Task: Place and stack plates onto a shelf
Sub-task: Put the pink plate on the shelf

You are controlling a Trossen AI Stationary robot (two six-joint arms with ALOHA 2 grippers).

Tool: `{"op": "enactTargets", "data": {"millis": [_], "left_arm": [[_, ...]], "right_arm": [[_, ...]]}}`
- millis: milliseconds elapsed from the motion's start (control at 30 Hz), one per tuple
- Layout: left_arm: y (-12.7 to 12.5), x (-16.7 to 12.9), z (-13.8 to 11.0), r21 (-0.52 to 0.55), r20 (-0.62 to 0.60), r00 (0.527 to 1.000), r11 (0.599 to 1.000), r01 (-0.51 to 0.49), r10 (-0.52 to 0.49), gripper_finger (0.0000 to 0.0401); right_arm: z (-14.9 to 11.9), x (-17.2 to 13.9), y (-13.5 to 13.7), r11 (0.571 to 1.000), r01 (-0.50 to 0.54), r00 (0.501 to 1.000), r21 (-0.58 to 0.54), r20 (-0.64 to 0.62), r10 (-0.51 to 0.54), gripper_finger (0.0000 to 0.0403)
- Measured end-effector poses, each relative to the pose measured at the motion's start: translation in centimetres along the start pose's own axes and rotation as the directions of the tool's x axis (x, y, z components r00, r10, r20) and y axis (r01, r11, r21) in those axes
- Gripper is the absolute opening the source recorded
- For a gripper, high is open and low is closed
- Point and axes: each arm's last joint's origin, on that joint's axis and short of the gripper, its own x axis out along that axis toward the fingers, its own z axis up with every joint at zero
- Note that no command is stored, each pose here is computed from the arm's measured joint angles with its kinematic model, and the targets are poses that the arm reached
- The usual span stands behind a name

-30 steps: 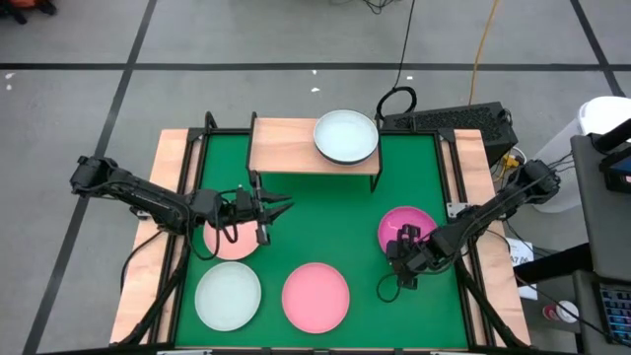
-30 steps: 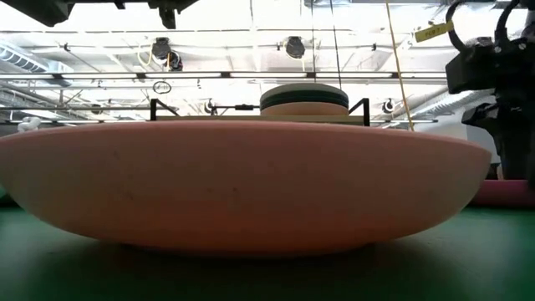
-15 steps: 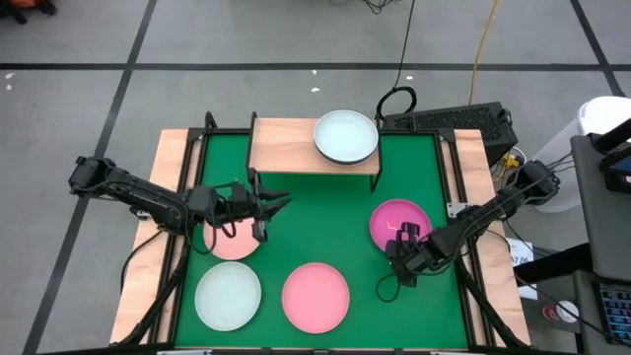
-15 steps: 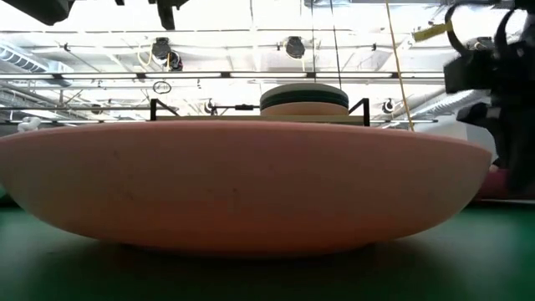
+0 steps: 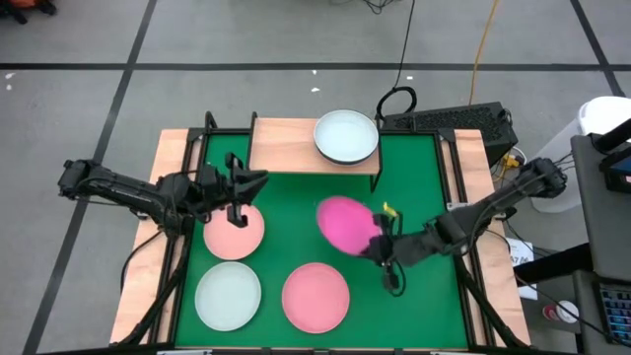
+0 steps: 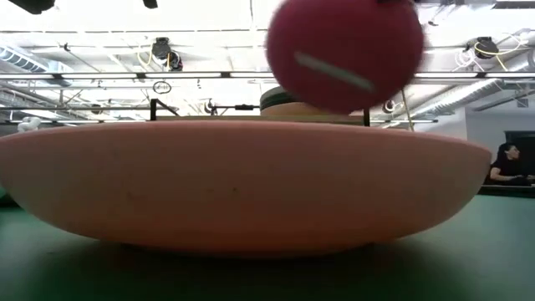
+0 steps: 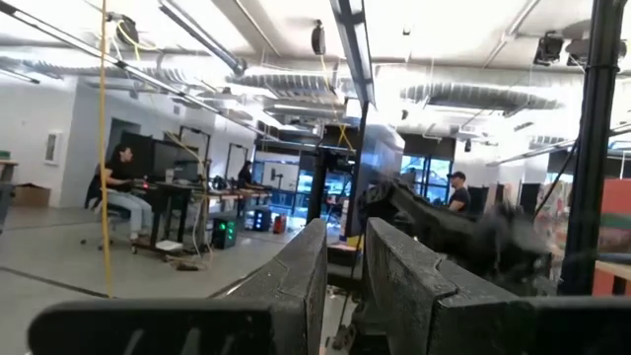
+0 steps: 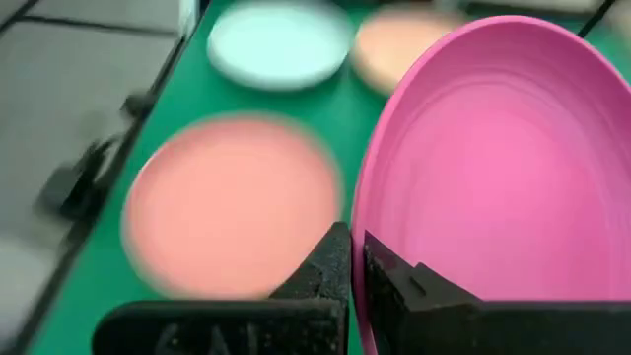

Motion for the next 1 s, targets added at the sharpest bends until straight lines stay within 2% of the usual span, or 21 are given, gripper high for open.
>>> {"op": "enactTargets", "data": {"millis": [233, 400, 567, 733, 1000], "left_arm": [[0.0, 0.0, 0.5, 0.004, 0.047, 0.999, 1.0, -0.002, 0.002, 0.0081], [0.8, -0.4, 1.9, -0.001, 0.124, 0.99, 0.998, -0.061, 0.06, 0.0081], [1.8, -1.1, 2.9, 0.052, 0.117, 0.989, 0.994, -0.101, 0.094, 0.0081], [2.9, -1.8, 3.6, 0.082, 0.097, 0.985, 0.986, -0.148, 0.14, 0.0081], [3.4, -1.9, 3.3, 0.112, 0.047, 0.985, 0.979, -0.168, 0.164, 0.0081]], "right_arm": [[6.1, -1.0, -4.2, 0.963, 0.228, 0.957, -0.145, 0.218, -0.193, 0.0], [8.8, 0.4, -8.1, 0.892, 0.364, 0.916, -0.266, 0.276, -0.291, 0.0], [10.4, 4.1, -12.2, 0.875, 0.353, 0.928, -0.332, 0.242, -0.283, 0.0], [10.8, 8.6, -16.2, 0.846, 0.368, 0.93, -0.385, 0.167, -0.329, 0.0], [10.9, 13.0, -21.0, 0.85, 0.352, 0.936, -0.392, 0.17, -0.309, 0.0]]}}
